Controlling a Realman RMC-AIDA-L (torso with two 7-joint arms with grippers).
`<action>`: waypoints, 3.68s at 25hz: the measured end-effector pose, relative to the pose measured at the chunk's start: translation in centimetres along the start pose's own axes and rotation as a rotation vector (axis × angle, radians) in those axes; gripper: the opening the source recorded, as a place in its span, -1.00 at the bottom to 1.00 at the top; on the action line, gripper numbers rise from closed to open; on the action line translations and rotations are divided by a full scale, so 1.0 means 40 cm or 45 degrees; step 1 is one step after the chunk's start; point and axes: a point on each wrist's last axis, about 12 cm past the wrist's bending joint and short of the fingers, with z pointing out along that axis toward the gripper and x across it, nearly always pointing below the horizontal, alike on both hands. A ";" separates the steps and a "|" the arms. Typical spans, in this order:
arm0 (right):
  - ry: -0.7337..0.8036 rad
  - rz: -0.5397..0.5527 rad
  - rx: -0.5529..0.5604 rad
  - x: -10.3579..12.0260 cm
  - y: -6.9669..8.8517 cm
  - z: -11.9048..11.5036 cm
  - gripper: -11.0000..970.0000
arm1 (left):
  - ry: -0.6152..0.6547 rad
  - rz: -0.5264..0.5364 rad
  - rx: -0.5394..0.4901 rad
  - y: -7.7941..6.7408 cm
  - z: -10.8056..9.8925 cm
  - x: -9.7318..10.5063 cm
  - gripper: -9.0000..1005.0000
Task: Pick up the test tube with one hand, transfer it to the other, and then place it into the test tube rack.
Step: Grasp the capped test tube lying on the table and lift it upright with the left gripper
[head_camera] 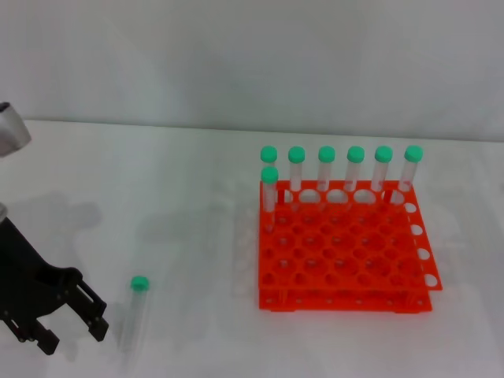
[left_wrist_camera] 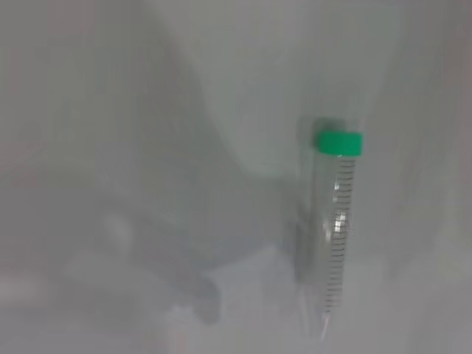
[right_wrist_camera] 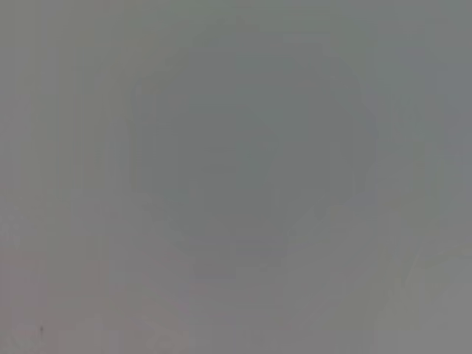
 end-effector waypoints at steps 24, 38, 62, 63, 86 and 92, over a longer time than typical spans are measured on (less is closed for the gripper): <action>0.001 0.025 -0.027 -0.001 0.010 0.004 0.80 | -0.027 0.052 -0.146 -0.050 0.106 -0.043 0.43; -0.014 0.021 -0.032 -0.008 0.014 0.011 0.80 | -0.061 0.087 -0.156 -0.084 0.141 -0.062 0.41; -0.027 0.020 -0.035 -0.015 0.019 0.018 0.80 | -0.081 0.103 -0.176 -0.097 0.159 -0.070 0.15; -0.027 0.020 -0.035 -0.015 0.019 0.019 0.80 | -0.080 0.103 -0.175 -0.098 0.160 -0.070 0.09; -0.022 0.018 -0.024 -0.012 0.010 0.014 0.80 | -0.025 0.117 -0.196 -0.110 0.187 -0.062 -0.24; -0.022 0.018 -0.022 -0.011 0.008 0.012 0.80 | -0.026 0.107 -0.197 -0.100 0.184 -0.060 -0.30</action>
